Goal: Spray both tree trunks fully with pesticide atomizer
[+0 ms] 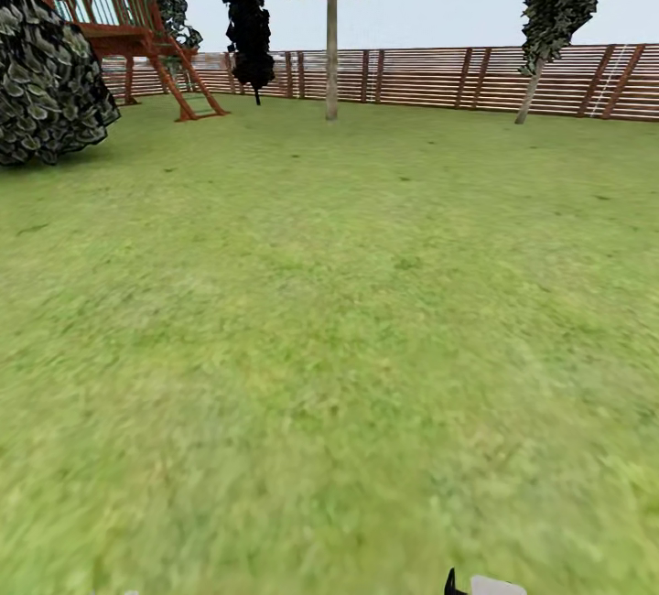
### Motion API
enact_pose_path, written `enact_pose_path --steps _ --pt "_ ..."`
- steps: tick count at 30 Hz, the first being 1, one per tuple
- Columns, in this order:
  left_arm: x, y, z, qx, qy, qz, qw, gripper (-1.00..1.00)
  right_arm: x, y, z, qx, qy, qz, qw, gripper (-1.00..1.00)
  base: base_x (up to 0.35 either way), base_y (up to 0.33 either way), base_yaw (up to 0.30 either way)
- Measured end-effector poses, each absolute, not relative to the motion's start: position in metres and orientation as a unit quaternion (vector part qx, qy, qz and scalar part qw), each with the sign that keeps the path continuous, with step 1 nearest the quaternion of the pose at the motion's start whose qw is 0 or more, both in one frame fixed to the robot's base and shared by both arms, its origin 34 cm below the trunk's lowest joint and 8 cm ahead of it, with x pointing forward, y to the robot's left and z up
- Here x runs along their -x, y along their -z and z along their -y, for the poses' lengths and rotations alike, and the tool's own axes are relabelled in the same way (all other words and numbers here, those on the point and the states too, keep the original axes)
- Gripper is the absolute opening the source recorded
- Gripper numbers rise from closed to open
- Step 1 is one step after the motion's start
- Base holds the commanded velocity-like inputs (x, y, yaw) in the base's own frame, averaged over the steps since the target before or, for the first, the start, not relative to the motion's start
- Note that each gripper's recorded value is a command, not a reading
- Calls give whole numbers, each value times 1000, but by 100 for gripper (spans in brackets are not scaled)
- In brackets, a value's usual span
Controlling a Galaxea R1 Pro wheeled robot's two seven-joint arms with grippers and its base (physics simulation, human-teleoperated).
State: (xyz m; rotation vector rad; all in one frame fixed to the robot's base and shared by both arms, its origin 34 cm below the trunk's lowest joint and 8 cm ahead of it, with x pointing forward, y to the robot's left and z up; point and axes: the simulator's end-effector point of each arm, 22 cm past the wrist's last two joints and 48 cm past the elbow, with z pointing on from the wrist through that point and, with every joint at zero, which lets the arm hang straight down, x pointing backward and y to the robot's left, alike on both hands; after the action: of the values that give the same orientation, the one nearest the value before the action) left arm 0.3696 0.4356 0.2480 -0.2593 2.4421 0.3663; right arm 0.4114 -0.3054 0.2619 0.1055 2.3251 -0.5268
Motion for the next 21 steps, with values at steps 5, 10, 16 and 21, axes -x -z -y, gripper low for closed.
enact_pose_path --steps 5,10,16,21 --pt "-370 -248 -436 99 -139 -931 324 -100 -411 -262 305 -41 205 -906 369 100 338 0 0" --pt "-370 -248 -436 99 -139 -931 324 -100 -411 -262 306 -41 205 -906 369 100 338 0 0" --pt "-370 -248 -436 99 -140 -930 324 -100 -411 -262 305 -41 205 -906 369 100 338 0 0" --pt "-369 -248 -436 99 -141 -931 323 -100 -411 -262 305 -41 205 -906 369 100 338 0 0"
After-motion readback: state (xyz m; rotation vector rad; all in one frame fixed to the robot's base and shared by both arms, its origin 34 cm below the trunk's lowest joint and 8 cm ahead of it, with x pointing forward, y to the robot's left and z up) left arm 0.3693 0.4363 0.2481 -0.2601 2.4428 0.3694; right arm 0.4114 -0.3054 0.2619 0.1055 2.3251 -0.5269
